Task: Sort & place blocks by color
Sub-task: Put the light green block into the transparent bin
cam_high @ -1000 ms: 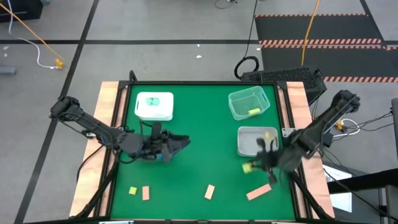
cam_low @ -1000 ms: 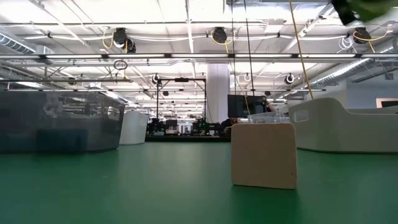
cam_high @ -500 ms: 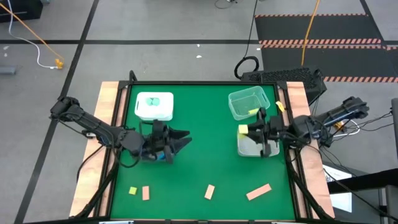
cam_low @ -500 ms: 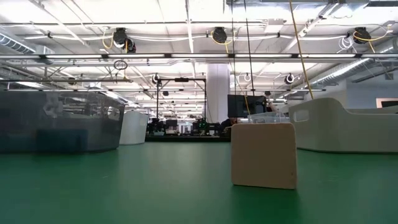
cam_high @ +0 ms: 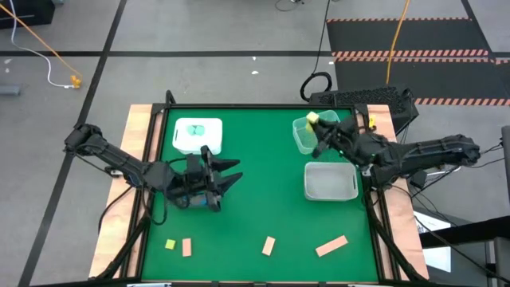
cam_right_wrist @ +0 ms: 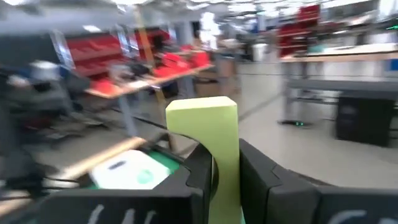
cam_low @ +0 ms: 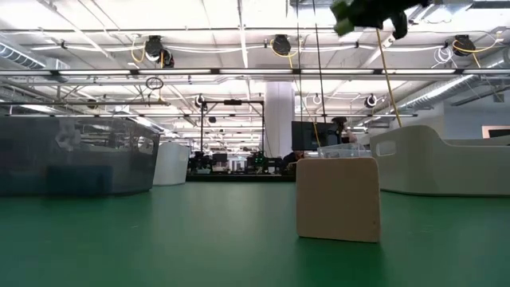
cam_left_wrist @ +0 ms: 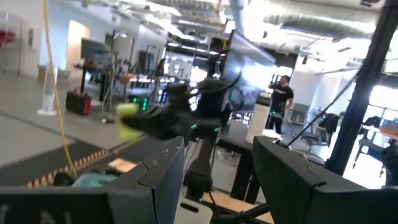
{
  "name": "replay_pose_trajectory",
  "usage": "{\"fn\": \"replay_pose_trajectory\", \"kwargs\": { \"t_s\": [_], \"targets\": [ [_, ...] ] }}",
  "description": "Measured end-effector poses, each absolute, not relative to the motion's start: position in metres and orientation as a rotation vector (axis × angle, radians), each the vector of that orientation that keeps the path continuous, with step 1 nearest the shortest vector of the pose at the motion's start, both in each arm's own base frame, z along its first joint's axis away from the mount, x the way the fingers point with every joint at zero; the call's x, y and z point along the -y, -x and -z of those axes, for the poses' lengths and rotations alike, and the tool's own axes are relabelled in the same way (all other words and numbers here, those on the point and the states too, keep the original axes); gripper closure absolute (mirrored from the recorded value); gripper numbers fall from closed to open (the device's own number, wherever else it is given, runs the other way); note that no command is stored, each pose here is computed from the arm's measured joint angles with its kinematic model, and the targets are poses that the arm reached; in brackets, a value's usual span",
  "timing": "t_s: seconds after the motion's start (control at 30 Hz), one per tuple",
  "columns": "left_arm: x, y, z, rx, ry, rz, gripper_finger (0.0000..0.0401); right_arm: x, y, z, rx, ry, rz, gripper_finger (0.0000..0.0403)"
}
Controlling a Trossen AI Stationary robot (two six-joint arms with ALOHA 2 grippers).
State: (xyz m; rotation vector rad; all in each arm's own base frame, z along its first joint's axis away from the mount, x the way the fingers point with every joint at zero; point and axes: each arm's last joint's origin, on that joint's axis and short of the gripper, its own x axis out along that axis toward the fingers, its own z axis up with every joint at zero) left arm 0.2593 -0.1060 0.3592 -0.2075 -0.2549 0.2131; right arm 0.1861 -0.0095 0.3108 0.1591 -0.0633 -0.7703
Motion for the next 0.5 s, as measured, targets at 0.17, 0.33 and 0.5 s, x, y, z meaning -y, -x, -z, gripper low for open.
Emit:
{"fn": "replay_pose_trajectory", "kwargs": {
  "t_s": [0.17, 0.33, 0.5],
  "targets": [
    [0.114, -0.255, -0.363, 0.281, 0.183, -0.186, 0.0210, 0.034, -0.191, -0.292, -0.074, -0.124, 0.937, 0.0365],
    [0.127, -0.248, -0.362, 0.276, 0.231, -0.128, 0.0210, 0.058, -0.189, -0.271, -0.209, -0.159, 1.075, 0.0365],
    [0.135, -0.242, -0.361, 0.265, 0.340, -0.198, 0.0210, 0.076, -0.187, -0.254, -0.309, -0.290, 1.079, 0.0364]
  ]
}}
